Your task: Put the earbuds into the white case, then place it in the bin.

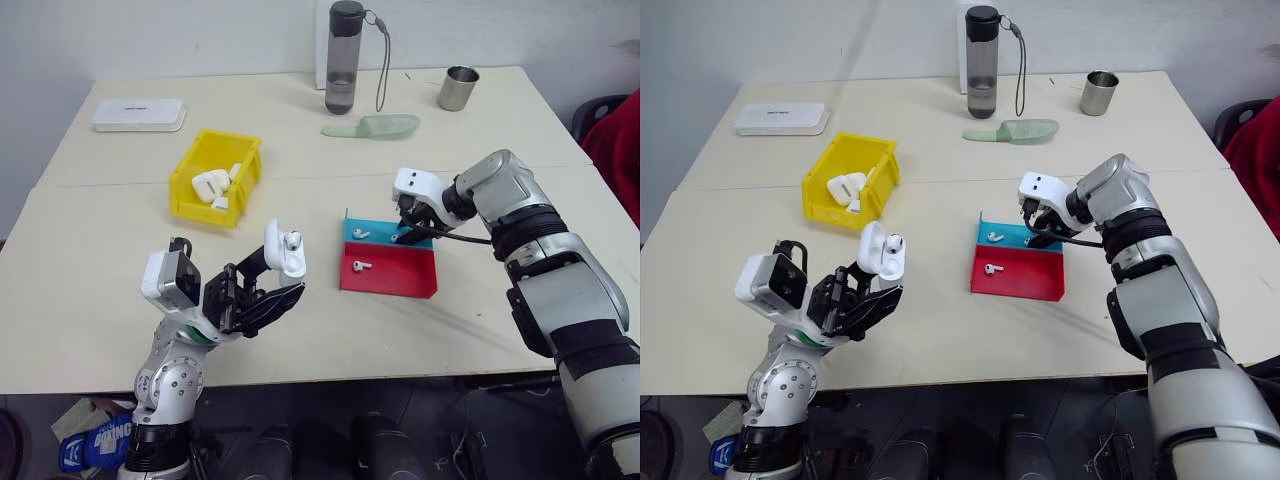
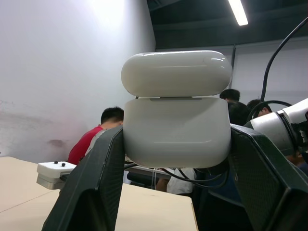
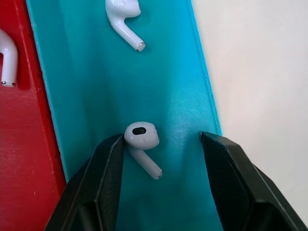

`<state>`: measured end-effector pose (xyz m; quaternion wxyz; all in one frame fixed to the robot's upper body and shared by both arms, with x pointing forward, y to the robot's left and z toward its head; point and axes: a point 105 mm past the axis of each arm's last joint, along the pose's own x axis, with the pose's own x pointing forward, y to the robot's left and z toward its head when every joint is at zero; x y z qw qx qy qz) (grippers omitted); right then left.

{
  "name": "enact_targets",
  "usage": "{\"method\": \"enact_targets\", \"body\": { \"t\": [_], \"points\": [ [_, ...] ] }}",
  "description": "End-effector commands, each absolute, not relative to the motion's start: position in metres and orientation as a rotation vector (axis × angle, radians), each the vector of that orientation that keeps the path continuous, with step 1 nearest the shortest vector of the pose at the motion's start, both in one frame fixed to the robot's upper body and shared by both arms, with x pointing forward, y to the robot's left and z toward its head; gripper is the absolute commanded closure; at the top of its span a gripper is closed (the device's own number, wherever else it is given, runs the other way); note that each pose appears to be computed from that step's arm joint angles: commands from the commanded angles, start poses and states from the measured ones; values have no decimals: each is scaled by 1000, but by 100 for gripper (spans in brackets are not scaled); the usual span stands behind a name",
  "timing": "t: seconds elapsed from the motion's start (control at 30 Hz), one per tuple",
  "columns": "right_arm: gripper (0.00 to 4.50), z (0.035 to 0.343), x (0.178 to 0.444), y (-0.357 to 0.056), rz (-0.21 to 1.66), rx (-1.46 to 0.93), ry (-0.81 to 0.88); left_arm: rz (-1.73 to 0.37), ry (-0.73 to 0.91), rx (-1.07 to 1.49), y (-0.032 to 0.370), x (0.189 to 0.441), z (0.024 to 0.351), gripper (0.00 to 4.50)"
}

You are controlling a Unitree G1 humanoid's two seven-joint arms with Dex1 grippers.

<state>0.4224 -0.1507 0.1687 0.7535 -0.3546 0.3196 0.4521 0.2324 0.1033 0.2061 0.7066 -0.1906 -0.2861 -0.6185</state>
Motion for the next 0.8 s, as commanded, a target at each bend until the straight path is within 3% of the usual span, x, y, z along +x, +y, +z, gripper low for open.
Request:
{"method": "enact_targets", "body": {
  "t": [0.03, 0.13, 0.17, 0.23, 0.37, 0.8],
  "points": [
    [199, 166, 420, -147, 1007, -764, 698, -1379, -660, -411, 105, 230, 210, 174],
    [199, 165, 419, -145, 1020, -766, 701, -1379, -660, -409, 104, 230, 210, 174],
    [218, 164, 419, -145, 1021, -766, 701, -1379, -660, -409, 104, 230, 210, 174],
    [260, 164, 419, -144, 1024, -765, 701, -1378, -659, -409, 104, 230, 210, 174],
    [394, 162, 418, -143, 1036, -763, 702, -1376, -658, -410, 103, 229, 209, 174],
    [406, 172, 416, -139, 1070, -712, 635, -1377, -657, -413, 104, 229, 209, 174]
  ]
}}
